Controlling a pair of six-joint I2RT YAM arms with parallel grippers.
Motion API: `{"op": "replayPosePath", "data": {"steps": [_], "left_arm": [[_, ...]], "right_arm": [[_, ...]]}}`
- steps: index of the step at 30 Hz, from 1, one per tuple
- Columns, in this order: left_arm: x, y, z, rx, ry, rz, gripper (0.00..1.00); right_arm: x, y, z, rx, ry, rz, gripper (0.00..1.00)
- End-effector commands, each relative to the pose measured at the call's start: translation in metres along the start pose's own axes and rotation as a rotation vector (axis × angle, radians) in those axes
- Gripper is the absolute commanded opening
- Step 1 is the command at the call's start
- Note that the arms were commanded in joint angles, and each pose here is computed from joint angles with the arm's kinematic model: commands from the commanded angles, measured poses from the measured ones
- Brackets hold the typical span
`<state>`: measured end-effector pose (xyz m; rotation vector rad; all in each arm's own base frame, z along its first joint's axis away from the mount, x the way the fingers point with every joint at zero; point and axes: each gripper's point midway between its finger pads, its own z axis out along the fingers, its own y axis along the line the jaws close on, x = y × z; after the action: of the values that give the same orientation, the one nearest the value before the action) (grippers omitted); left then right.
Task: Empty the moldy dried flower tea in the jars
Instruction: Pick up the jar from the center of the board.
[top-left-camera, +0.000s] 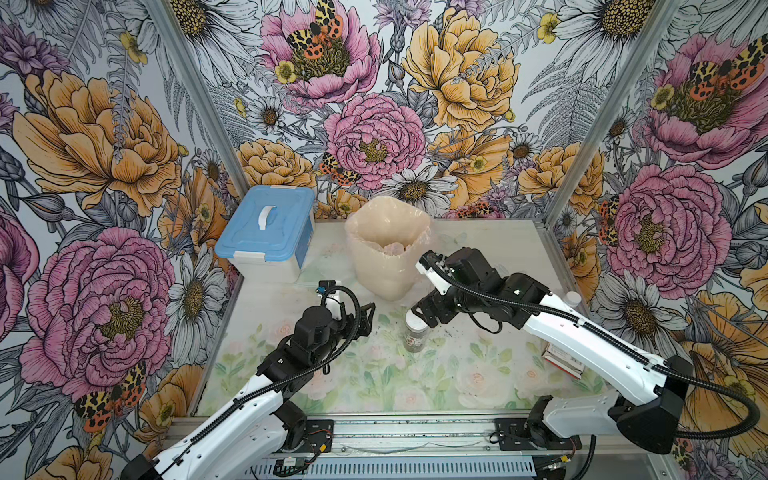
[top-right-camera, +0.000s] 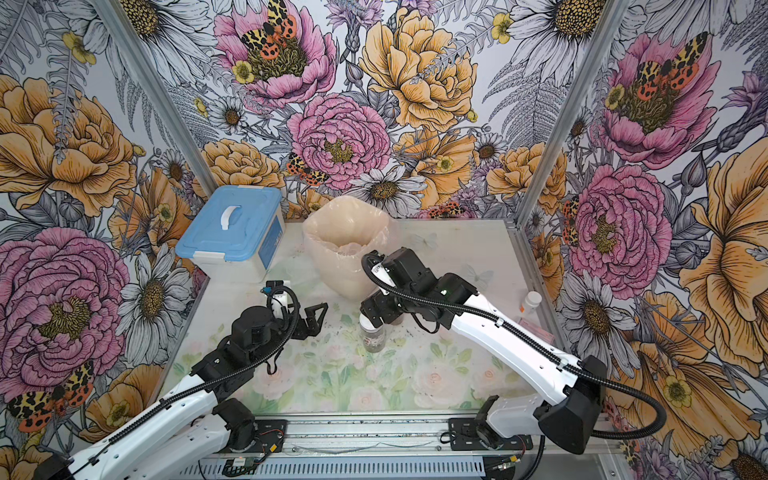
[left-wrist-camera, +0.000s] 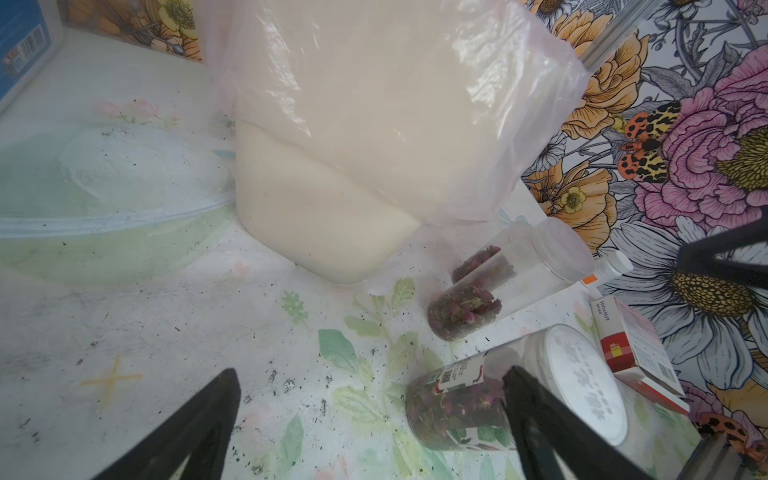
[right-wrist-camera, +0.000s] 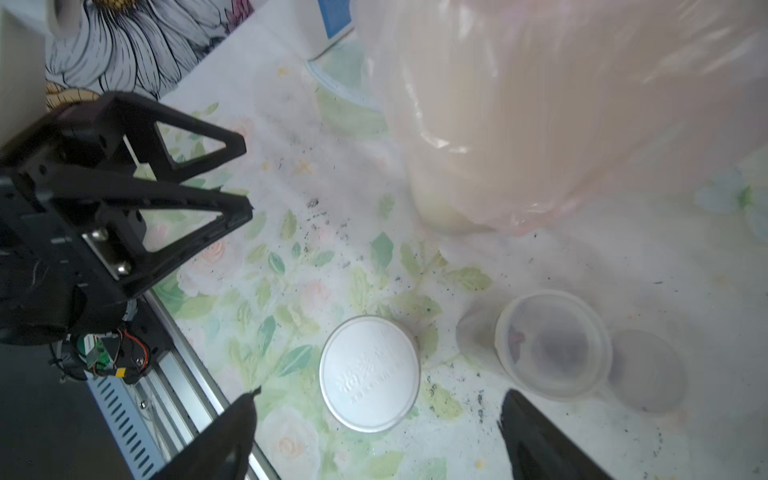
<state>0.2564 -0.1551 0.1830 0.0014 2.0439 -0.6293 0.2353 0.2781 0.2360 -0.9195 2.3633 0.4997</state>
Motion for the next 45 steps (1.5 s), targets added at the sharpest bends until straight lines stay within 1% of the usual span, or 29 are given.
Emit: {"op": "replayPosePath", "data": {"steps": [1,4,8,14,20,25,28,31,35,37,41,45], "left_arm": [[-0.004,-0.004,-0.001,0.046,-0.02,-0.045,0.99],[-0.002,-0.002,0.0,0.047,-0.019,-0.054,0.99],[-0.001,0.0,0.002,0.05,-0.017,-0.061,0.99],[0.001,0.002,0.004,0.049,-0.012,-0.06,0.99],[0.001,0.001,0.007,0.054,-0.007,-0.059,0.99],[0.003,0.002,0.01,0.053,-0.003,-0.056,0.99],[0.004,0.003,0.011,0.049,0.0,-0.055,0.99],[0.004,0.004,0.012,0.046,0.003,-0.054,0.99],[0.005,0.005,0.013,0.043,0.005,-0.054,0.99],[0.006,0.005,0.014,0.041,0.01,-0.054,0.99],[0.006,0.006,0.014,0.039,0.012,-0.054,0.99],[0.007,0.007,0.015,0.033,0.015,-0.055,0.99]], "right_arm": [[0.019,0.005,0.007,0.03,0.11,-0.015,0.91],[0.024,0.012,0.014,0.023,0.142,-0.022,0.91],[0.03,0.006,0.028,0.064,0.19,-0.011,0.9],[0.027,-0.004,0.035,0.126,0.202,0.0,0.86],[0.029,-0.004,0.049,0.123,0.237,0.007,0.83],[0.029,-0.004,0.056,0.126,0.253,0.005,0.77],[0.031,-0.006,0.058,0.136,0.262,0.004,0.72],[0.031,-0.008,0.059,0.149,0.262,0.002,0.7],[0.028,-0.01,0.059,0.161,0.257,0.001,0.7],[0.026,-0.01,0.058,0.16,0.25,0.0,0.72],[0.023,-0.008,0.056,0.15,0.242,-0.001,0.73],[0.024,-0.006,0.057,0.137,0.247,0.002,0.68]]}}
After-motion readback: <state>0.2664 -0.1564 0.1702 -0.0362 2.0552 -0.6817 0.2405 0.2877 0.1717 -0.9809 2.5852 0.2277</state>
